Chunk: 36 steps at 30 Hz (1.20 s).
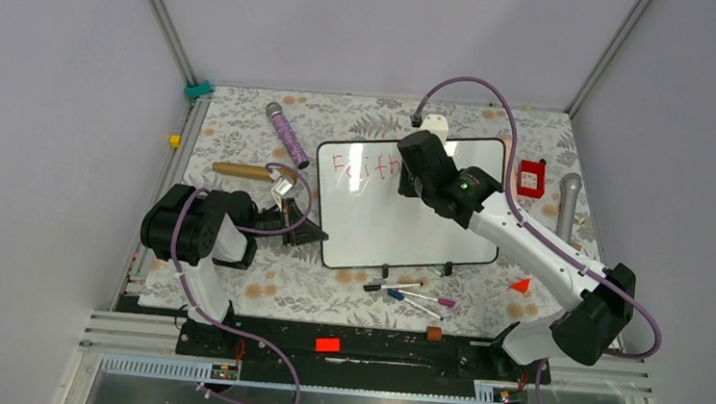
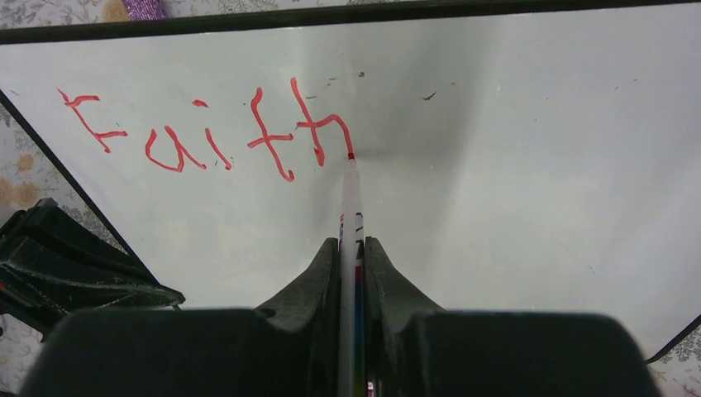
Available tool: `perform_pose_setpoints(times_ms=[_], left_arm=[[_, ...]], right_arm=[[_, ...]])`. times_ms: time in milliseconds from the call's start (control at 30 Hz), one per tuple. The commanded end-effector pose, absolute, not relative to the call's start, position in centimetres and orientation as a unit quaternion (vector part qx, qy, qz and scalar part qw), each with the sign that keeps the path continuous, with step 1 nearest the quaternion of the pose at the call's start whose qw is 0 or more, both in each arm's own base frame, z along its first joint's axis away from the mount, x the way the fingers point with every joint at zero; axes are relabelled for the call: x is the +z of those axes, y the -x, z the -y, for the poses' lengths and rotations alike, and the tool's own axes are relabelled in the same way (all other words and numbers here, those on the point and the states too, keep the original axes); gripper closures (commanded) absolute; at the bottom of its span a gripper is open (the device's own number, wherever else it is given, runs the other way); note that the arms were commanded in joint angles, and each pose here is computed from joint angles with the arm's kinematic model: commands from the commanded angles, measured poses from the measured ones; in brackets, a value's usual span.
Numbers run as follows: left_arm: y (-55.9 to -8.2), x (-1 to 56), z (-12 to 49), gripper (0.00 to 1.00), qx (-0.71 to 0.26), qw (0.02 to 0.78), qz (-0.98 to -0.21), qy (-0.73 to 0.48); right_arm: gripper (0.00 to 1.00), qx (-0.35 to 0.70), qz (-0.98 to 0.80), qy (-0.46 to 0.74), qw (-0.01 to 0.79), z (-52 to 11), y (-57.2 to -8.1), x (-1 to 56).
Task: Write a sentence on the whiteboard
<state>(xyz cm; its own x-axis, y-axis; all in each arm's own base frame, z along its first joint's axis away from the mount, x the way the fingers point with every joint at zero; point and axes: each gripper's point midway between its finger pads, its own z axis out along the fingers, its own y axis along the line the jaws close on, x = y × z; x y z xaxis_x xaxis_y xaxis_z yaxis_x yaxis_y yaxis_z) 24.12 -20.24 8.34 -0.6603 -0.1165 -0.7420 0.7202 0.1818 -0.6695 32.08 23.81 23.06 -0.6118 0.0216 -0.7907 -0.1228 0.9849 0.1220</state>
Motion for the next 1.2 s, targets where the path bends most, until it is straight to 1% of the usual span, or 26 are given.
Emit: perform_pose_setpoints(times_ms=[0, 100, 267, 433, 667, 933, 1167], left_arm=[[-23.6, 9.2, 20.7, 1.00, -0.599, 0.371, -0.651, -0.283], [-23.6, 9.2, 20.6, 1.00, -0.599, 0.371, -0.651, -0.283], [-23.8, 9.0, 20.6, 1.00, -0.599, 0.369, -0.655, -0.274], [-24.1, 9.2, 20.6, 1.00, -0.598, 0.372, -0.656, -0.270], [-24.2, 9.2, 20.5, 1.00, -0.594, 0.379, -0.655, -0.274], [-24.4, 9.1, 20.5, 1.00, -0.594, 0.378, -0.656, -0.271], [-24.5, 9.3, 20.6, 1.00, -0.595, 0.379, -0.655, -0.271]], right_arm=[[1.00, 0.082, -0.901, 0.021, 0.426, -22.9, -31.4, 22.3], [1.00, 0.088, -0.897, 0.017, 0.433, -22.8, -31.3, 23.1], [1.00, 0.146, -0.868, -0.001, 0.474, -22.4, -30.2, 27.7], [1.00, 0.172, -0.841, -0.027, 0.513, -19.4, -27.8, 30.7], [1.00, 0.184, -0.818, -0.068, 0.542, -15.7, -25.1, 31.1], [1.00, 0.221, -0.817, -0.078, 0.528, -15.3, -23.2, 30.4], [1.00, 0.220, -0.814, -0.063, 0.534, -15.6, -23.4, 32.1]])
